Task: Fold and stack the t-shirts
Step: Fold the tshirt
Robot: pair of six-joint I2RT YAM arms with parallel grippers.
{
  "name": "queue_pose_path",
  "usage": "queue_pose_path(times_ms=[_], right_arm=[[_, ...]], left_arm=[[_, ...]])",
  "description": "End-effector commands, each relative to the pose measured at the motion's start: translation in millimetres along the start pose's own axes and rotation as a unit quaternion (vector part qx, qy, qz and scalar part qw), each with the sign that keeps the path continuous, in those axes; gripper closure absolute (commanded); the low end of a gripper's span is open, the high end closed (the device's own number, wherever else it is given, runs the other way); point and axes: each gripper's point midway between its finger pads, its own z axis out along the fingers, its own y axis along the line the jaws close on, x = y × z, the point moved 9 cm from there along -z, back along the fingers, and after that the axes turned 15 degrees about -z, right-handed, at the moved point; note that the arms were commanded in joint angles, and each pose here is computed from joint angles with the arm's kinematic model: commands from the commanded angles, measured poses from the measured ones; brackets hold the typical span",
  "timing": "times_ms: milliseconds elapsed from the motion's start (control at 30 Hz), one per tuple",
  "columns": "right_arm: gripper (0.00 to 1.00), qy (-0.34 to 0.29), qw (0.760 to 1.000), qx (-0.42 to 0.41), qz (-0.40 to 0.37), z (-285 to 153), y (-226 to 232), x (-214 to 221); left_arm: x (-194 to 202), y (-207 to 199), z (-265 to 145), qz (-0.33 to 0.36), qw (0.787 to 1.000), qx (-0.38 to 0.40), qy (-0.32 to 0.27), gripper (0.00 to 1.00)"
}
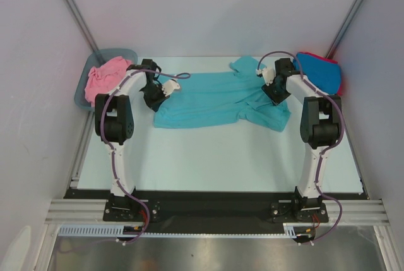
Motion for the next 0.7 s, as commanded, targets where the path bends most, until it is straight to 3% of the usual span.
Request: queue_pose_path(times_ms=[0,300,667], right_arm=[[0.58,-0.026,0.999,0.038,0.006,-9,-18,-11],[0.63,-0.019,1.0,0.013,0.01,-4,-17,-6],[0.61,-0.045,0.999,-0.014,0.018,-12,-7,-11]], left_arm=[[-9,-7,-28,0.006,0.999,-0.022,-0.032,1.0],[-12,-8,-24,0.008,0.999,-0.024,-0.033,1.0],[-15,-6,-25,0.014,0.999,-0.03,-0.034,1.0]])
